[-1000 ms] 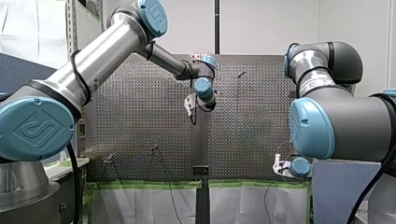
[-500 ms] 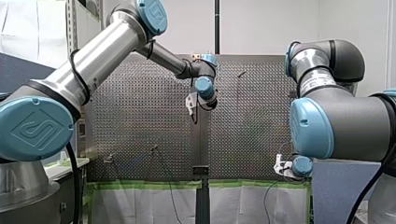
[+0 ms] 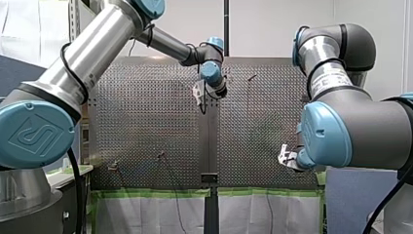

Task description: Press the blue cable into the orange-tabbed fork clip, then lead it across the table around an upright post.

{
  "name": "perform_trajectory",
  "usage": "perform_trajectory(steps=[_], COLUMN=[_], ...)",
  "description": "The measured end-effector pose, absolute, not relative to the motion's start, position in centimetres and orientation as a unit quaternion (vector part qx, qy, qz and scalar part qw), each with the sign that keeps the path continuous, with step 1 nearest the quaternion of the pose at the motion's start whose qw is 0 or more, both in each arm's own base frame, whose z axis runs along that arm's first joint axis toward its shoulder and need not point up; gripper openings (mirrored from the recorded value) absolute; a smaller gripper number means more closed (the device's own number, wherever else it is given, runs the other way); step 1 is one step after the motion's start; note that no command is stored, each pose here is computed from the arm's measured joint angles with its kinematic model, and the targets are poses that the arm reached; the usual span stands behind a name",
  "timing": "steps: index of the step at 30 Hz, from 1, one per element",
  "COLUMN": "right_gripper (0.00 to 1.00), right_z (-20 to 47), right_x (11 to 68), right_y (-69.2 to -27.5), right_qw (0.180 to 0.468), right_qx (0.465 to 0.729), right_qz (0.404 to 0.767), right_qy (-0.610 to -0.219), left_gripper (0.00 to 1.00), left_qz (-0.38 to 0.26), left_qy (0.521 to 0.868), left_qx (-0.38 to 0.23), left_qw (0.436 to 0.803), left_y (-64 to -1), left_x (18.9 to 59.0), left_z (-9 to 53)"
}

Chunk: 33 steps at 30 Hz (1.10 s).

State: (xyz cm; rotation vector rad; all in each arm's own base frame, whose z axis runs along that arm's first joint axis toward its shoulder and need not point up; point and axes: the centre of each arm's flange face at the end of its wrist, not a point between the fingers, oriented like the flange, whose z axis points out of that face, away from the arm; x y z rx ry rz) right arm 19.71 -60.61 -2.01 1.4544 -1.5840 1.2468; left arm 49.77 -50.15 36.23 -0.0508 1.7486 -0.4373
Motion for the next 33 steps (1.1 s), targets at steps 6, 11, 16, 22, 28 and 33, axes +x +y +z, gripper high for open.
perform_trajectory(steps=[6,11,16,22,28,33], right_gripper=[0.00,0.00,0.00,0.00,0.00,0.00], right_z=[1.3,3.8,6.0,4.4,1.7,-0.6], right_x=[20.2,20.2,20.3,19.7,19.4,19.5], right_y=[-61.4,-61.9,-62.4,-62.4,-62.2,-61.9], right_qw=[0.313,0.314,0.322,0.331,0.340,0.337], right_qx=[0.535,0.518,0.510,0.510,0.509,0.513], right_qz=[0.509,0.527,0.539,0.528,0.516,0.510], right_qy=[-0.598,-0.596,-0.588,-0.594,-0.599,-0.602], left_gripper=[1.00,1.00,1.00,1.00,1.00,1.00], left_qz=[-0.174,-0.181,-0.186,-0.189,-0.203,-0.228], left_qy=[0.758,0.749,0.742,0.737,0.728,0.727], left_qx=[-0.009,0.013,0.038,0.072,0.092,0.096], left_qw=[0.628,0.637,0.643,0.645,0.648,0.640], left_y=[-49.6,-49.3,-49.5,-49.8,-50.2,-50.8], left_x=[48.1,47.1,46.6,46.6,46.8,46.9], left_z=[39.3,41.9,43.1,43.2,43.4,43.0])
